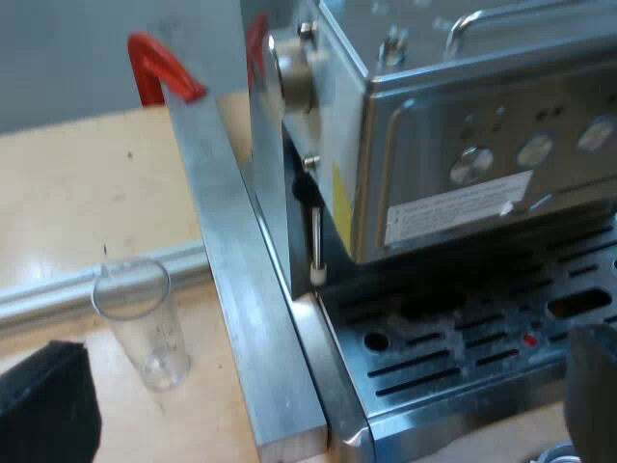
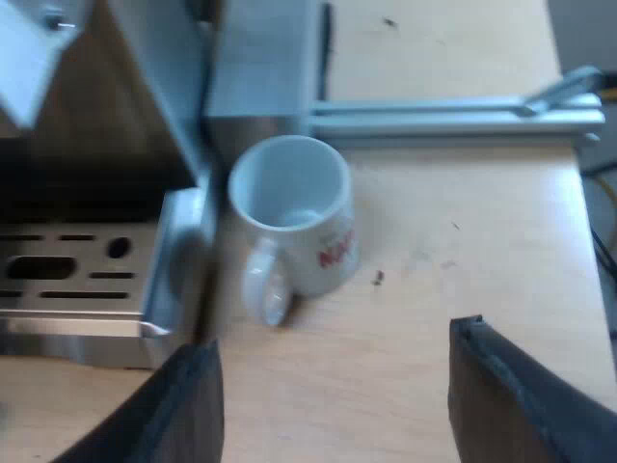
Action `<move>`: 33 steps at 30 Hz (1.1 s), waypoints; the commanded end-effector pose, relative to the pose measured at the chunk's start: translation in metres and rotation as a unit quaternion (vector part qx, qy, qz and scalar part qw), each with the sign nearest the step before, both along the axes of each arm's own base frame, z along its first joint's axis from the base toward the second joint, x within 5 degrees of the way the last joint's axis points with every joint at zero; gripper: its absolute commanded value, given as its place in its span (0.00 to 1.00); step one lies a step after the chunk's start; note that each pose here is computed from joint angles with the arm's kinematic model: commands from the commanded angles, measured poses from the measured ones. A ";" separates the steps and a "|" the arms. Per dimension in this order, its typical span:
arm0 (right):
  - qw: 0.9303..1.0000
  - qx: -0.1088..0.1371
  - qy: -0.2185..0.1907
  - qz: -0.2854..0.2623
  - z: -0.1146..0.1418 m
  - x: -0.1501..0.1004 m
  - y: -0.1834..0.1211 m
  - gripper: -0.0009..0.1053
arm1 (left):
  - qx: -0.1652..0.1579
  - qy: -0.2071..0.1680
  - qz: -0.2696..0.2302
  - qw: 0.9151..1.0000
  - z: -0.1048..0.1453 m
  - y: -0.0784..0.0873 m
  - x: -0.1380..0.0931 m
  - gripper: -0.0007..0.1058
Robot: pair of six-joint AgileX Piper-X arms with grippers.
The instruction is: Grind coffee beans and then tamp
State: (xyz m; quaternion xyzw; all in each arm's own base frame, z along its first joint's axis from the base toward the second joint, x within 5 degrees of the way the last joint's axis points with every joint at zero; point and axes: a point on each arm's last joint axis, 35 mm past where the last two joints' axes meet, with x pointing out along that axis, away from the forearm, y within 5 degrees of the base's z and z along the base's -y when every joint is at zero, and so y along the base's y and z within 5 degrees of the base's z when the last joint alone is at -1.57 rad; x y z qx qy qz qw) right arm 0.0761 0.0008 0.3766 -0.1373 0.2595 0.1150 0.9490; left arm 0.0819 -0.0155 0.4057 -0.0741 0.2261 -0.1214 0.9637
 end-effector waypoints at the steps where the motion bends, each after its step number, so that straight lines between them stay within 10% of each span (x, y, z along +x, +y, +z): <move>1: 0.999 -0.004 -0.040 0.023 0.008 -0.020 0.004 0.52 | -0.005 -0.028 0.002 1.000 0.005 0.002 -0.020 1.00; 15: 0.985 -0.011 -0.171 0.019 0.012 -0.094 0.009 0.52 | 0.009 -0.086 0.014 0.996 0.000 0.012 -0.085 1.00; 25: 0.987 -0.008 -0.159 0.018 -0.003 -0.119 0.010 0.52 | 0.012 -0.101 0.012 0.995 -0.033 0.016 -0.119 1.00; 33: 0.990 0.007 -0.137 0.020 -0.007 -0.120 0.011 0.52 | 0.036 -0.025 0.004 0.999 -0.055 0.016 -0.119 1.00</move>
